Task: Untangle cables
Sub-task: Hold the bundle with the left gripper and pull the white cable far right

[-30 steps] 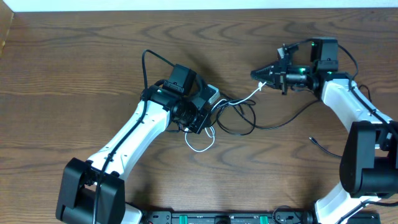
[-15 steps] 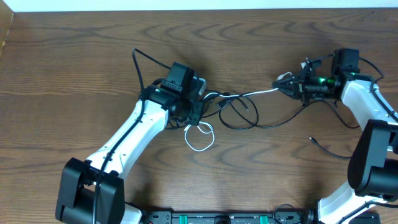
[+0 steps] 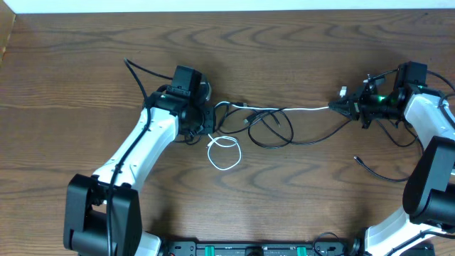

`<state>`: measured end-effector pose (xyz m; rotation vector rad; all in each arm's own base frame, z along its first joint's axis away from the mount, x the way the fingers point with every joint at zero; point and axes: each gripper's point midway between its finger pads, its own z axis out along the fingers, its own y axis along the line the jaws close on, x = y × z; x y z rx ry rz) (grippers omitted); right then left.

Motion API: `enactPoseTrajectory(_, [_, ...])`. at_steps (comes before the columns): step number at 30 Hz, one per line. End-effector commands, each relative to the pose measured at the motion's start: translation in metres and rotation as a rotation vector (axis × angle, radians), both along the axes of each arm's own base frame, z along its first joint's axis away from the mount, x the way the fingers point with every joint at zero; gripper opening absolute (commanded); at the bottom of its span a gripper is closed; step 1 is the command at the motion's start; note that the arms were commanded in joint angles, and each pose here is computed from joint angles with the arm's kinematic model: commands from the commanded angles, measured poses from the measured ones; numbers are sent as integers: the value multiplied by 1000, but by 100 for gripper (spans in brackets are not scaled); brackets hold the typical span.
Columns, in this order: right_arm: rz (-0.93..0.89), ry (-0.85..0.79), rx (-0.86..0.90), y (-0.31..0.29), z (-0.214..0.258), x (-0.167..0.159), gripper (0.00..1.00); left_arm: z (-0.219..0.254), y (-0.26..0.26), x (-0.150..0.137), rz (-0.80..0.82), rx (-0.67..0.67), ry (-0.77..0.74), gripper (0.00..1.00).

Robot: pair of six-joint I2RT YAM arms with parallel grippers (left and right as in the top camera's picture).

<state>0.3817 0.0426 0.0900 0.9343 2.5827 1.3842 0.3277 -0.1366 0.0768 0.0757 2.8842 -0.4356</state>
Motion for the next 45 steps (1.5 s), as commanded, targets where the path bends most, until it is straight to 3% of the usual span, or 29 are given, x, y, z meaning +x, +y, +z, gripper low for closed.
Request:
enactPoseTrajectory(1, [26, -34, -44, -5, -2, 0, 1, -6, -9, -8, 31, -82, 69, 8])
enactPoseTrajectory(10, [120, -82, -68, 10, -3, -5, 1, 11, -41, -11, -48, -274, 80, 8])
enactPoseTrajectory(14, [194, -166, -103, 14, -3, -4, 1, 12, -43, -13, -136, -274, 46, 7])
enactPoseTrajectory(17, [202, -201, -118, 10, -2, -1, 1, 1, -24, -10, -106, -151, 38, 8])
enactPoseTrajectory(21, [168, -194, -139, -5, -5, 0, 1, -17, 30, -8, 80, 145, 56, 8])
enactPoseTrajectory(23, [150, -202, -160, -13, -6, 4, 1, -19, 46, -11, 150, 224, 67, 8])
enactPoseTrajectory(38, [98, -416, -178, -38, 15, 39, 1, -20, 45, -18, 153, 212, 104, 8])
enactPoseTrajectory(40, [96, -438, -170, -39, 19, 41, 1, -20, 42, -20, 149, 198, 111, 14])
enactPoseTrajectory(43, [99, -483, -143, -39, 27, 44, 1, -20, 41, -20, 147, 190, 113, 46])
enactPoseTrajectory(45, [103, -516, -129, -39, 33, 47, 1, -20, 41, -20, 147, 190, 113, 55])
